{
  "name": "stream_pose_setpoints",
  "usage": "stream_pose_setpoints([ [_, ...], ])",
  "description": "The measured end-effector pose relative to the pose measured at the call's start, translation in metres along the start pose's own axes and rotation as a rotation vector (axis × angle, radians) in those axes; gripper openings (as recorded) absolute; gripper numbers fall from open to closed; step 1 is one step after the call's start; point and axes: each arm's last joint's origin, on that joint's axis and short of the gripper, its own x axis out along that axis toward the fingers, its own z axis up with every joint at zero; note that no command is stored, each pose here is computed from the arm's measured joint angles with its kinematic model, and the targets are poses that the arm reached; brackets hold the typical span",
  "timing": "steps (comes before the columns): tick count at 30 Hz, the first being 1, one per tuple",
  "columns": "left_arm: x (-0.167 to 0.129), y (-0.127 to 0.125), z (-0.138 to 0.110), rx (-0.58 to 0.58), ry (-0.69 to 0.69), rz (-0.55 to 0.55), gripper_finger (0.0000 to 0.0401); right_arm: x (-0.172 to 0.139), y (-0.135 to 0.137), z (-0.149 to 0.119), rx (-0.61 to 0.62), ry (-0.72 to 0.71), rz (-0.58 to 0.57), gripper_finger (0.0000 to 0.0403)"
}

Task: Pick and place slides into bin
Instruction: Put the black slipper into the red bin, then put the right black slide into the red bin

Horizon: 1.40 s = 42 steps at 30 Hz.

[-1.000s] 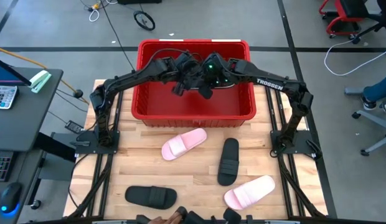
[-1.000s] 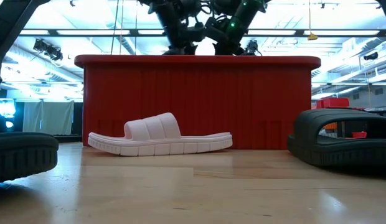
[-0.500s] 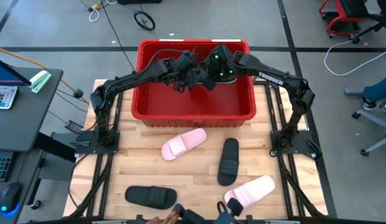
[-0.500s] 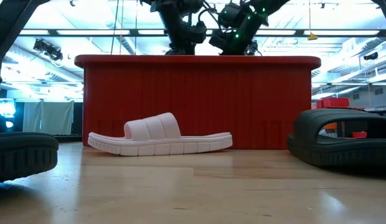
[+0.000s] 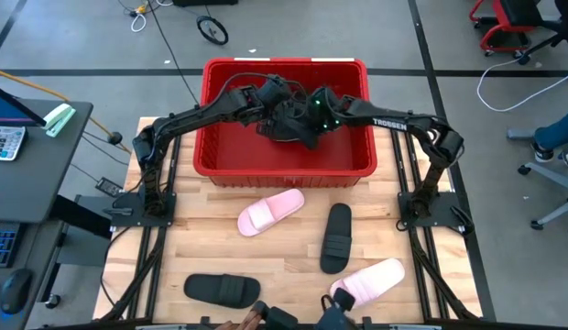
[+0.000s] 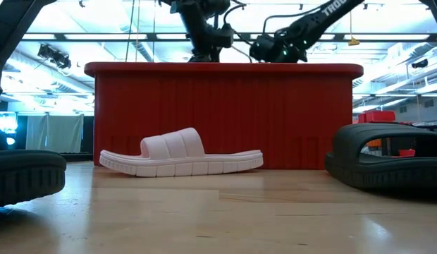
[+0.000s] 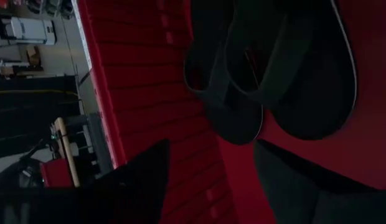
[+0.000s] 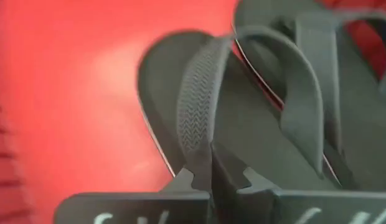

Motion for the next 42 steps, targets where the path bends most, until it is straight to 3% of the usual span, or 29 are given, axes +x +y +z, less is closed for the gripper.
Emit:
stream_pose_setpoints([
  [10, 0.000, 0.000, 0.000, -0.027, -0.001, 0.001, 0.0231, 0.011, -0.034, -0.033, 0.156, 0.089, -0.064, 0.0017],
  [19, 0.000, 0.000, 0.000, -0.039, -0.001, 0.001, 0.0228, 0.012, -0.028, -0.027, 0.162, 0.025, 0.082, 0.0104],
  [25, -0.001, -0.001, 0.000, -0.162, 0.004, -0.007, 0.0227, 0.005, -0.025, -0.013, 0.230, -0.021, 0.098, 0.0139],
  [29, -0.006, -0.006, 0.006, -0.206, -0.001, -0.023, 0.0227, -0.025, -0.019, 0.012, 0.213, -0.128, 0.156, 0.0140],
  [34, -0.041, -0.009, 0.017, -0.248, -0.050, -0.035, 0.0220, -0.095, -0.005, 0.041, 0.166, -0.278, 0.184, 0.0133],
  [38, -0.088, -0.007, 0.021, -0.485, -0.095, -0.094, 0.0209, -0.163, 0.014, 0.042, 0.252, -0.325, 0.253, 0.0127],
  [42, -0.135, -0.013, 0.021, -0.695, -0.197, -0.350, 0.0196, -0.214, 0.049, 0.022, 0.342, -0.307, 0.401, 0.0123],
])
